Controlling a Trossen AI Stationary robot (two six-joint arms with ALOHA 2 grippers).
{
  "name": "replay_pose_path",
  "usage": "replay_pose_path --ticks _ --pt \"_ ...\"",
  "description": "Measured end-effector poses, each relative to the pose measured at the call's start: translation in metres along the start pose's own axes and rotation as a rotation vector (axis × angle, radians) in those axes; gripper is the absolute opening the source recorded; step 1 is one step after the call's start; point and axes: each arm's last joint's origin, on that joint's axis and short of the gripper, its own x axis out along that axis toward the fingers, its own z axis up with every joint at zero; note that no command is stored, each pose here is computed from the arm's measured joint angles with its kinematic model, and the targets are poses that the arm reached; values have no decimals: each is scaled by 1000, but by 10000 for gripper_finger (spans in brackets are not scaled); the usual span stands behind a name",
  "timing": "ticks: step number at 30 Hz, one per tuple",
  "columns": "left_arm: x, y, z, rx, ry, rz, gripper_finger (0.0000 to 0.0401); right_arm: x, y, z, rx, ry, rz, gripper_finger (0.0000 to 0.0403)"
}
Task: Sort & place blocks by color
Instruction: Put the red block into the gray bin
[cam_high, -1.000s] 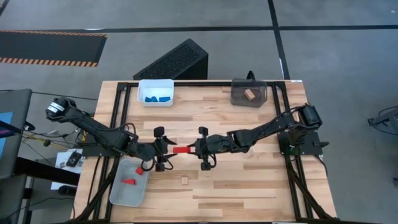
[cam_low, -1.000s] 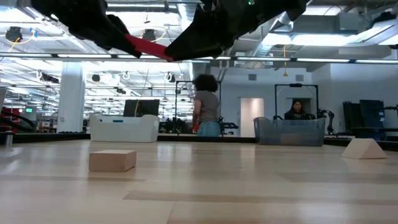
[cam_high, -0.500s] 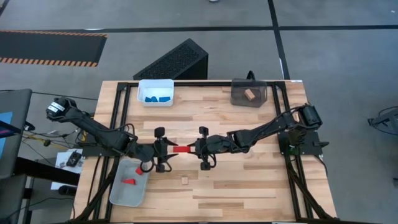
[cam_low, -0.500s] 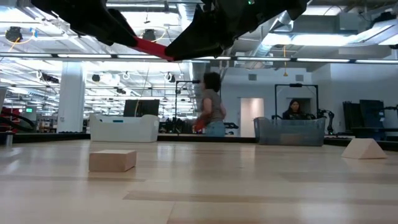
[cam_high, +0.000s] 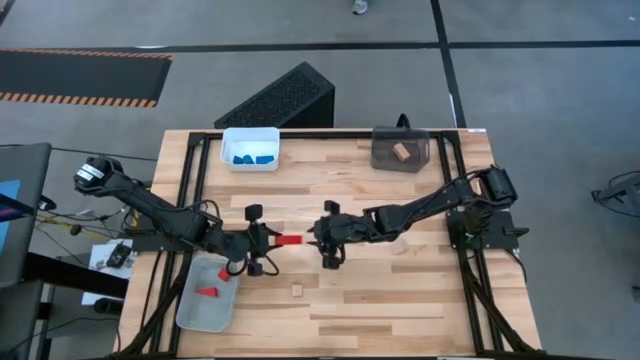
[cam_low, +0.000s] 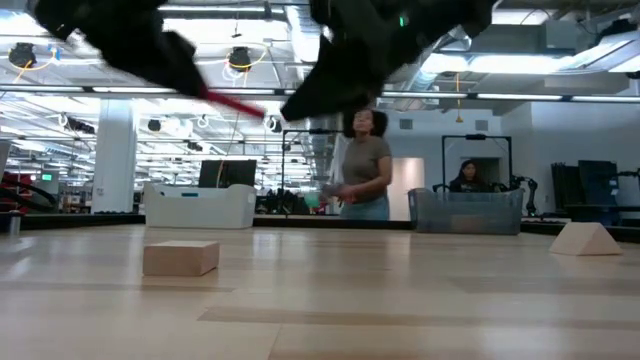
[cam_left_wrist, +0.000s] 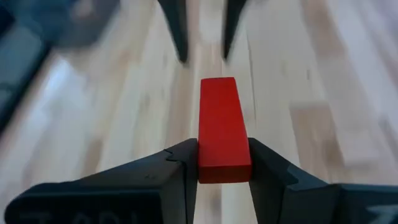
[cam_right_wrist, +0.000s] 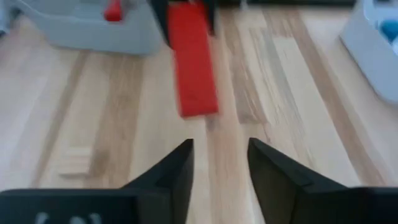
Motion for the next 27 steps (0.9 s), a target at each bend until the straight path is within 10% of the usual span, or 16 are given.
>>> replay_pose_path --ticks 8,21,27 --pt "-13 -1 -24 -74 336 -69 91 2 -11 -3 82 35 -28 237" --pt "-79 -37 15 -356 615 -483 93 5 -29 2 106 -4 -64 227" --pt "-102 -46 -8 -446 873 -386 94 5 -28 2 79 -3 -59 226"
